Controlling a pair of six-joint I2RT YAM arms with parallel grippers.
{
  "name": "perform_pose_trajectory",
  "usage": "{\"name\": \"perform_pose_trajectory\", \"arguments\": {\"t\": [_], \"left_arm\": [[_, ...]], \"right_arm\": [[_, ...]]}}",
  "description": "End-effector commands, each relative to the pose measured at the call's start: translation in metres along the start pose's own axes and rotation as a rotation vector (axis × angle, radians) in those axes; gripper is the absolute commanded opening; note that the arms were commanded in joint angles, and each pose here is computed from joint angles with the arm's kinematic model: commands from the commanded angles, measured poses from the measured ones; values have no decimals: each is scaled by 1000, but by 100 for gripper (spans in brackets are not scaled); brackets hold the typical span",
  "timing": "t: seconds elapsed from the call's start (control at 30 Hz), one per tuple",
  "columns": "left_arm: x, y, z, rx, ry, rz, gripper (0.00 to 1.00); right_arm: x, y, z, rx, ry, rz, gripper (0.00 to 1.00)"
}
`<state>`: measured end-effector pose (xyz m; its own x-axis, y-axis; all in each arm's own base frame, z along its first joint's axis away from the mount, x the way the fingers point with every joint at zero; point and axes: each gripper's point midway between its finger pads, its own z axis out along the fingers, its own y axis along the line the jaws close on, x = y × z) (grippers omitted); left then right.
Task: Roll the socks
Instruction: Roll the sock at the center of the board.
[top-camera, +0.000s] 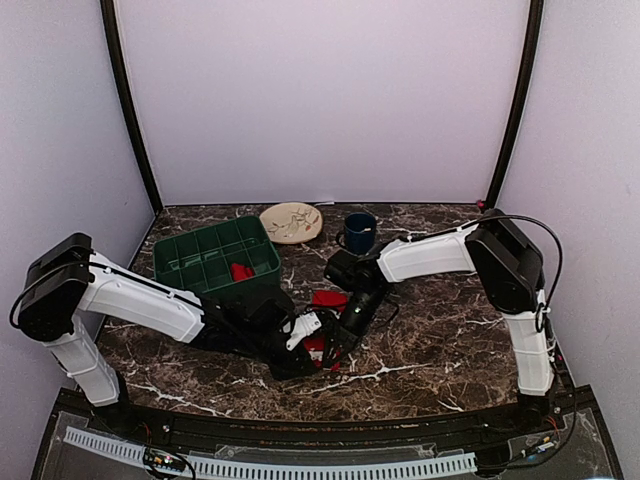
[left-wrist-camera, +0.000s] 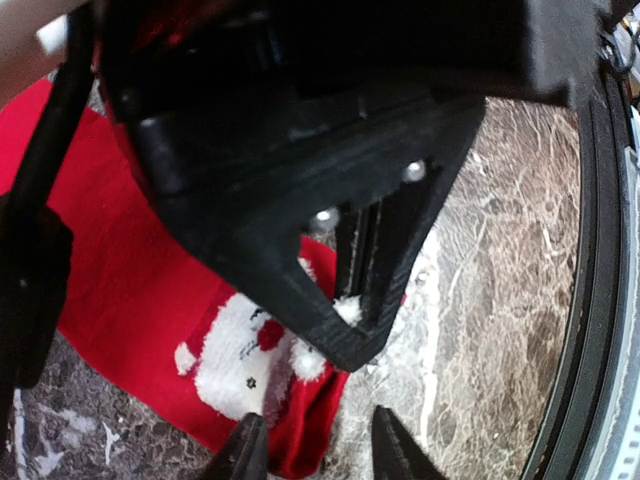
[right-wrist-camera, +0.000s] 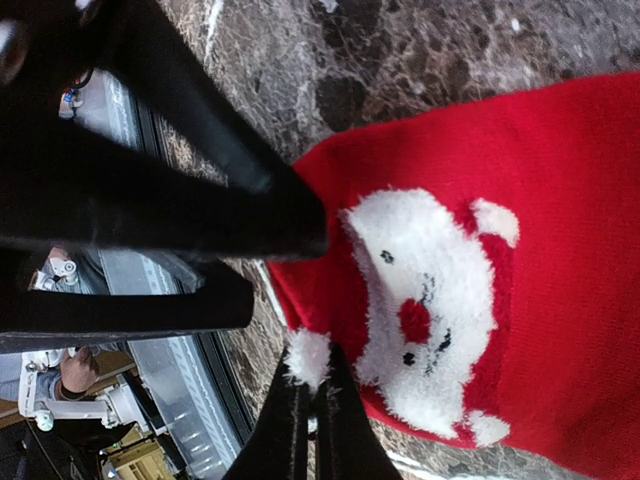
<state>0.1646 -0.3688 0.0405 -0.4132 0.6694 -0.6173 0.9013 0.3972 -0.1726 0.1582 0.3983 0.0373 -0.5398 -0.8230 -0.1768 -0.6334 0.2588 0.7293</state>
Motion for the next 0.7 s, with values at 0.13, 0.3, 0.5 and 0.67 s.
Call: {"name": "perform_pose_trajectory", "arguments": {"t": [0.13, 0.3, 0.5, 0.67], "left_arm": [[4, 7, 3, -61, 43, 56, 23], [4, 5, 4, -53, 51, 61, 14], [12, 1, 6, -28, 81, 57, 24], [18, -1, 10, -12, 108, 54, 16]], "right_arm": [[-5, 2, -3, -36, -2, -3, 0], [-6, 3, -3, -38, -1, -1, 0], [-7, 5, -4, -49, -3, -1, 0], [-7, 5, -4, -55, -3, 0, 0]]}}
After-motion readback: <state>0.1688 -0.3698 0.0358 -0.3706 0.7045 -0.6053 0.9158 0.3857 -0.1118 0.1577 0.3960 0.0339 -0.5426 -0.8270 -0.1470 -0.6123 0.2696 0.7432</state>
